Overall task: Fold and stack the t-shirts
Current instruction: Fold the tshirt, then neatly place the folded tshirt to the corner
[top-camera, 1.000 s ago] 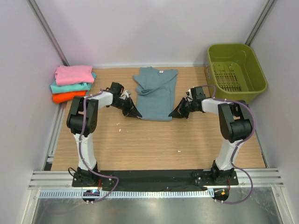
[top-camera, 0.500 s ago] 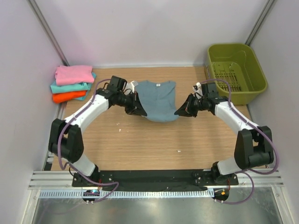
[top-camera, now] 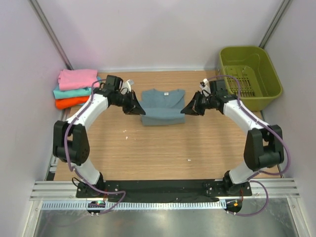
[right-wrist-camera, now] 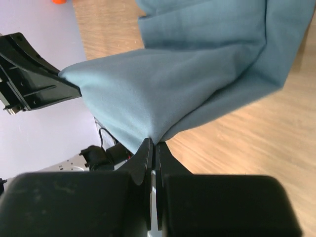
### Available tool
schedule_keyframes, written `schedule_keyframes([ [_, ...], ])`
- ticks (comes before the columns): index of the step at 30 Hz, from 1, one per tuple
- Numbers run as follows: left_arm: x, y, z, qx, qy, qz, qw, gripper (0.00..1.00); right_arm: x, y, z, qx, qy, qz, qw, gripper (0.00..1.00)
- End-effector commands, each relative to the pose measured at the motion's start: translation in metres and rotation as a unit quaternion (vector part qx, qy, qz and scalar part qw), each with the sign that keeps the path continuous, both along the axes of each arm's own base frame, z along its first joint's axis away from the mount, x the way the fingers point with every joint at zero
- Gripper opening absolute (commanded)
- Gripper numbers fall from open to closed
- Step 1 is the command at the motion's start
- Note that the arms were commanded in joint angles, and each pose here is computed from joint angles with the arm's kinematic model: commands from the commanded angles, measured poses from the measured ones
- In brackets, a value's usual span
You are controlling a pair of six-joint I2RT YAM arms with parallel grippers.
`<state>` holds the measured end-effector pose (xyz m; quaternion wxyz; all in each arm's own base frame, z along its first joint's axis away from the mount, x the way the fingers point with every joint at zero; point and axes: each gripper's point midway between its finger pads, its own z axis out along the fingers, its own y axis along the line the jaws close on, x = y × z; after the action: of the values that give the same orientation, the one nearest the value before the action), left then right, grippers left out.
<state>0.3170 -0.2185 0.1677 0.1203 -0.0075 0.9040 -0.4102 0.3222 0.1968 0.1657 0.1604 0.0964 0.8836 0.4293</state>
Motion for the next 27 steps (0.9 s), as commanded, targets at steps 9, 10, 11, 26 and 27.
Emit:
schedule_keyframes([
  [9, 0.201, 0.022, 0.029, 0.093, -0.206, 0.087, 0.970, 0.54, 0.207, 0.001, 0.054, -0.019, -0.195, -0.066, 0.978, 0.52],
  [10, 0.216, 0.028, 0.029, 0.117, -0.227, 0.095, 0.962, 0.82, 0.215, 0.001, 0.055, -0.028, -0.217, -0.053, 0.974, 0.60],
  [11, 0.224, 0.031, 0.045, 0.123, -0.255, 0.097, 0.954, 0.89, 0.220, 0.001, 0.055, -0.035, -0.225, -0.050, 0.972, 0.68],
  [26, 0.135, 0.085, -0.065, 0.017, 0.022, 0.119, 0.993, 0.77, 0.162, 0.026, -0.021, -0.028, -0.118, 0.011, 0.993, 0.67],
  [27, 0.136, 0.084, -0.070, 0.014, 0.029, 0.120, 0.992, 0.78, 0.163, 0.030, -0.025, -0.030, -0.115, 0.014, 0.993, 0.67],
])
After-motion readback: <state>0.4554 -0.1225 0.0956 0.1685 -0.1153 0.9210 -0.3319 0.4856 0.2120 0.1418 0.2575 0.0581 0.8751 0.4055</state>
